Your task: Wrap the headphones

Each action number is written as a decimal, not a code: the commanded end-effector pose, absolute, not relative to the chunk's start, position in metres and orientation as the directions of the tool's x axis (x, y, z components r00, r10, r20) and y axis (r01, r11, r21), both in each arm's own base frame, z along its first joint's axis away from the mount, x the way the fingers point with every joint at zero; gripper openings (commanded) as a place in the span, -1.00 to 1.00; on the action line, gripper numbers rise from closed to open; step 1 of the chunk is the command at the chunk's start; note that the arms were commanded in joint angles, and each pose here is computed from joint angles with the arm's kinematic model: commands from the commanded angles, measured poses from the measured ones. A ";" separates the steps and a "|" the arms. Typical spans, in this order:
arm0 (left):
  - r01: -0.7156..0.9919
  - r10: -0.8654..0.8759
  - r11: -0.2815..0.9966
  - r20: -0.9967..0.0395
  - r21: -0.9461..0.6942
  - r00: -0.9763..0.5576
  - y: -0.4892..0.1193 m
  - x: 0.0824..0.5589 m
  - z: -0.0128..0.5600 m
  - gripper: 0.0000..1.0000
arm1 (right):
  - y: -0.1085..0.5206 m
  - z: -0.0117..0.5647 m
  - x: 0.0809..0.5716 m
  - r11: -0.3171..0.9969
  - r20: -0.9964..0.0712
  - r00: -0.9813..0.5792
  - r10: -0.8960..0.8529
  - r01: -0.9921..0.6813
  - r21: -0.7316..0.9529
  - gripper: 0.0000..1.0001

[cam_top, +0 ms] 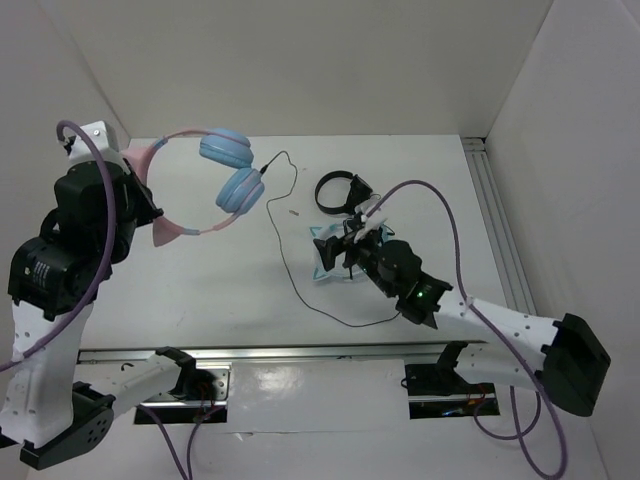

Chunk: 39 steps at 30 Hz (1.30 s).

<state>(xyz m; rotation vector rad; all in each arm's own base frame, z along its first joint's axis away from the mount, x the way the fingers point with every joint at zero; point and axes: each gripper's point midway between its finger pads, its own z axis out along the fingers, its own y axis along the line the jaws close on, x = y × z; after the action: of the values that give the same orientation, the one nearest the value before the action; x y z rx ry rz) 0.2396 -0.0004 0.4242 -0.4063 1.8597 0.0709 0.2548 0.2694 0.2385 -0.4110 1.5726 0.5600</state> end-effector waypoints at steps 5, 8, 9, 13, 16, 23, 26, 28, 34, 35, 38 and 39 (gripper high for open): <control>-0.206 -0.295 0.947 -0.919 -0.246 -0.263 -0.019 0.231 0.437 -1.00 | 0.301 0.256 0.300 0.653 -0.993 -0.055 0.109 -0.749 0.113 0.91; -0.178 -0.297 0.950 -0.914 -0.255 -0.275 -0.025 0.231 0.436 -1.00 | 0.315 0.247 0.313 0.607 -0.989 -0.089 0.115 -0.782 0.141 0.89; -0.178 -0.297 0.950 -0.914 -0.255 -0.275 -0.025 0.231 0.436 -1.00 | 0.324 0.242 0.316 0.573 -0.987 -0.111 0.114 -0.805 0.156 0.86; -0.161 -0.297 0.952 -0.912 -0.261 -0.283 -0.028 0.231 0.436 -1.00 | 0.343 0.226 0.316 0.501 -0.984 -0.151 0.099 -0.847 0.180 0.81; -0.138 -0.295 0.954 -0.906 -0.265 -0.302 -0.035 0.233 0.434 -1.00 | 0.349 0.218 0.328 0.483 -0.977 -0.173 0.123 -0.850 0.211 0.81; -0.112 -0.304 0.952 -0.899 -0.283 -0.314 -0.042 0.235 0.434 -1.00 | 0.352 0.218 0.365 0.445 -0.951 -0.188 0.244 -0.850 0.282 0.74; -0.100 -0.304 0.953 -0.897 -0.288 -0.320 -0.044 0.234 0.434 -1.00 | 0.353 0.211 0.377 0.452 -0.944 -0.197 0.265 -0.839 0.302 0.71; -0.100 -0.304 0.953 -0.897 -0.288 -0.320 -0.044 0.234 0.434 -1.00 | 0.355 0.222 0.384 0.438 -0.937 -0.181 0.300 -0.846 0.304 0.67; -0.073 -0.304 0.952 -0.893 -0.297 -0.332 -0.050 0.235 0.433 -1.00 | 0.370 0.208 0.391 0.367 -0.914 -0.227 0.336 -0.862 0.349 0.59; -0.072 -0.304 0.952 -0.893 -0.297 -0.333 -0.050 0.235 0.433 -1.00 | 0.372 0.210 0.393 0.362 -0.911 -0.226 0.346 -0.864 0.351 0.59; -0.053 -0.304 0.951 -0.889 -0.304 -0.342 -0.054 0.235 0.432 -1.00 | 0.380 0.206 0.395 0.337 -0.899 -0.239 0.367 -0.866 0.369 0.53; -0.045 -0.303 0.951 -0.888 -0.307 -0.345 -0.056 0.234 0.432 -1.00 | 0.382 0.204 0.398 0.331 -0.895 -0.239 0.377 -0.868 0.371 0.50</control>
<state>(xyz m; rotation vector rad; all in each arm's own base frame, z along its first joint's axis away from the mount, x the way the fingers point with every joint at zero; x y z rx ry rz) 0.2285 -0.0435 0.3974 -0.2339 2.0386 -0.1398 0.3965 0.3719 0.1676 -0.4930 1.5079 1.1980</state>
